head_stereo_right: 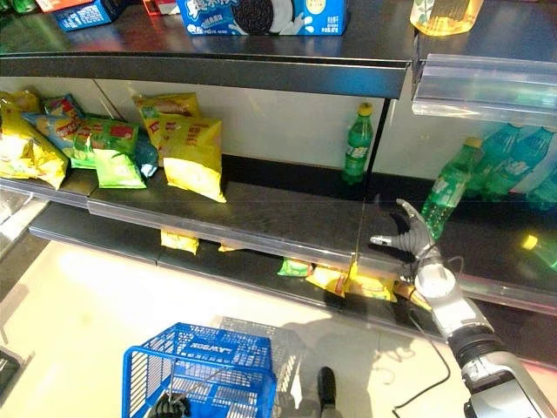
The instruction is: Pick up the snacks into the basket
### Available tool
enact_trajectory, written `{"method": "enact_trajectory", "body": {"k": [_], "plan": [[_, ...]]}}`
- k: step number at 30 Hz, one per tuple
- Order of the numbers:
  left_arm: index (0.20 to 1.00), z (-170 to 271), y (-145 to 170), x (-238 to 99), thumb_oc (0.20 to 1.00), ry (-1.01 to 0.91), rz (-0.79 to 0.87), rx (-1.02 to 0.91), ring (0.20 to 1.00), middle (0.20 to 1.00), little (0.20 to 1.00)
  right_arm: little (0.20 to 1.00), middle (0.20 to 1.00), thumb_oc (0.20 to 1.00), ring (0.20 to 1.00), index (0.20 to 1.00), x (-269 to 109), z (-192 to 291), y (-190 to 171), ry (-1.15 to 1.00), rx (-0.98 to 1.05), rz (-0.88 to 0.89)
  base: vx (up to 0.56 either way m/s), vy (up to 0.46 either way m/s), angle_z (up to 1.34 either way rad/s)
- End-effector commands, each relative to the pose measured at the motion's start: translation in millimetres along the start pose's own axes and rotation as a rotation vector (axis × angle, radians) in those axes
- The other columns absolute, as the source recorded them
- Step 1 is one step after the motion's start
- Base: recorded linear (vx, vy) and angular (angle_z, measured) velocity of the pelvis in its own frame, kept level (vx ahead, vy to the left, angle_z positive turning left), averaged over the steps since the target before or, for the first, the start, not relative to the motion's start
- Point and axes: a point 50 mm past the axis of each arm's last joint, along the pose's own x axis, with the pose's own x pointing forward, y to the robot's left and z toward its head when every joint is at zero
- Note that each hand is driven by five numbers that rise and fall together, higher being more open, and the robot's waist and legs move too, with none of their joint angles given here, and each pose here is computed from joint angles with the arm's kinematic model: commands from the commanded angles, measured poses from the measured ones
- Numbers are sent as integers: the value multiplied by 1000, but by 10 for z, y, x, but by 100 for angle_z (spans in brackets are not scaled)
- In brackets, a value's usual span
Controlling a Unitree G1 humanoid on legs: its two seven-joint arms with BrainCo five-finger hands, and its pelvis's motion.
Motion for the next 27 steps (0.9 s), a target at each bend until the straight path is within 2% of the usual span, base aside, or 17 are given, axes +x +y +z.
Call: {"method": "enact_trajectory", "body": {"k": [1, 11, 18, 24, 25, 26, 27], "plan": [[200, -232, 147, -82, 200, 66, 59, 21, 200, 200, 200, 1000, 1000, 1000, 1000, 1000, -98, 135, 121, -105, 65, 34, 14, 17, -4], [200, -263, 157, -97, 200, 74, 66, 31, 200, 200, 200, 1000, 1000, 1000, 1000, 1000, -264, 31, 252, -89, 95, 85, 8, 6, -1], [200, -251, 167, -94, 200, 70, 72, 35, 200, 200, 200, 1000, 1000, 1000, 1000, 1000, -258, -113, 202, -15, 125, 19, 0, 0, 0], [200, -228, 182, -85, 200, 66, 79, 33, 200, 200, 200, 1000, 1000, 1000, 1000, 1000, -141, -296, -180, 104, 96, -186, 0, 0, 0], [200, -225, 205, -86, 200, 63, 86, 33, 200, 200, 200, 1000, 1000, 1000, 1000, 1000, -60, -287, -391, 125, 104, -278, 0, 0, 0], [200, -221, 204, -84, 200, 62, 86, 32, 200, 200, 200, 1000, 1000, 1000, 1000, 1000, -54, -282, -393, 124, 104, -278, 0, 0, 0], [200, -230, 243, -82, 200, 69, 93, 36, 200, 200, 200, 1000, 1000, 1000, 1000, 1000, 52, -234, -617, 144, 103, -355, 0, -12, -6]]}}
